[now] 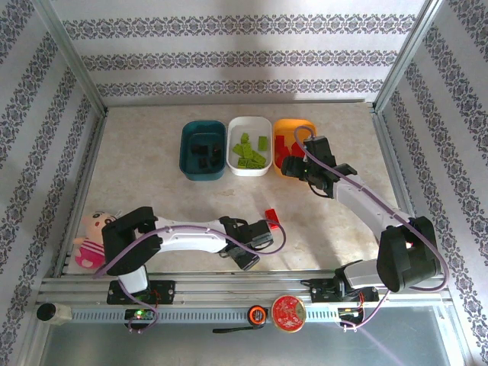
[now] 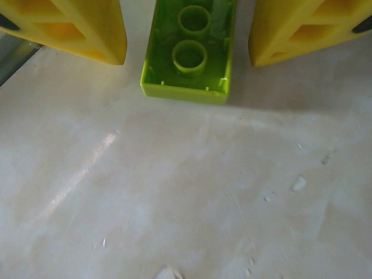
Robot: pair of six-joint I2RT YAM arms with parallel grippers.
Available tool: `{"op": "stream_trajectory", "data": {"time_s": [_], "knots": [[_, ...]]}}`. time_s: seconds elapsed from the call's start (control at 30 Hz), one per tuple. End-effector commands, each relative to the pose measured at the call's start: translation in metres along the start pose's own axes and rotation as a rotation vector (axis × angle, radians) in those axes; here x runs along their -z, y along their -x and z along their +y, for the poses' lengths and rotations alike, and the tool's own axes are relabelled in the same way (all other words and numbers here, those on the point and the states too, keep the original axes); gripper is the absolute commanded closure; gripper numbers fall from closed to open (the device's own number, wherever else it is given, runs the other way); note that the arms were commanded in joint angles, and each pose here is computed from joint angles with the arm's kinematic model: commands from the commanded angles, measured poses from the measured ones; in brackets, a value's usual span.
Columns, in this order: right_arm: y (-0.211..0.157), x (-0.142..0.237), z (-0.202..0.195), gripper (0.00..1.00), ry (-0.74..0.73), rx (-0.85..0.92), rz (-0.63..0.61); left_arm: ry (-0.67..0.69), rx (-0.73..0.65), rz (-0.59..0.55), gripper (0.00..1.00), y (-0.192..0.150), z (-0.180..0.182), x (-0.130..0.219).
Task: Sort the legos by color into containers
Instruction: Pick up the lego from the middle-left of the table, then place the lego in the container.
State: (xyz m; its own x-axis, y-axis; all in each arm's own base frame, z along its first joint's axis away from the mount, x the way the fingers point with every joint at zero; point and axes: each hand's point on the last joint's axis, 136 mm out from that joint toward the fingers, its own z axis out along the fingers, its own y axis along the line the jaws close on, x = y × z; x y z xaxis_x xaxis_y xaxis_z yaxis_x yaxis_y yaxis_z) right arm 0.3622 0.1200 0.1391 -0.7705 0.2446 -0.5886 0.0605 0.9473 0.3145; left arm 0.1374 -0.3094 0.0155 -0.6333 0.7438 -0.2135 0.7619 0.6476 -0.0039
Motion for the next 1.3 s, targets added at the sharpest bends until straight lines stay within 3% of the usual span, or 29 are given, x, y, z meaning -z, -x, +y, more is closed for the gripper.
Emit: {"op": "stream_trajectory", "data": {"time_s": [0.0, 0.1, 0.37, 0.57, 0.7, 0.97, 1.1, 1.27], "knots": [[0.004, 0.006, 0.000, 0.23, 0.019, -0.022, -0.019, -0.003, -0.054, 0.078, 0.44, -0.012, -0.005, -0.001], [0.003, 0.005, -0.001, 0.23, 0.018, -0.026, -0.017, 0.024, -0.069, 0.095, 0.47, -0.013, -0.001, -0.006], [0.004, 0.005, -0.003, 0.23, 0.019, -0.036, -0.018, 0.061, -0.073, 0.047, 0.70, -0.002, 0.006, -0.004], [0.004, 0.006, -0.005, 0.23, 0.014, -0.046, -0.025, 0.044, 0.011, -0.127, 0.76, 0.044, 0.020, 0.024], [0.000, 0.005, -0.007, 0.23, 0.015, -0.058, -0.018, 0.013, 0.134, -0.351, 0.78, 0.099, 0.051, 0.067], [-0.010, 0.000, -0.008, 0.23, 0.020, -0.064, 0.005, -0.012, 0.436, -0.761, 0.78, 0.198, 0.161, 0.150], [-0.017, -0.006, -0.009, 0.23, 0.013, -0.057, 0.029, 0.000, 0.512, -0.762, 0.78, 0.235, 0.206, 0.144], [-0.027, -0.008, -0.001, 0.23, 0.045, -0.028, 0.065, 0.014, 0.592, -0.688, 0.79, 0.261, 0.249, 0.104]]}}
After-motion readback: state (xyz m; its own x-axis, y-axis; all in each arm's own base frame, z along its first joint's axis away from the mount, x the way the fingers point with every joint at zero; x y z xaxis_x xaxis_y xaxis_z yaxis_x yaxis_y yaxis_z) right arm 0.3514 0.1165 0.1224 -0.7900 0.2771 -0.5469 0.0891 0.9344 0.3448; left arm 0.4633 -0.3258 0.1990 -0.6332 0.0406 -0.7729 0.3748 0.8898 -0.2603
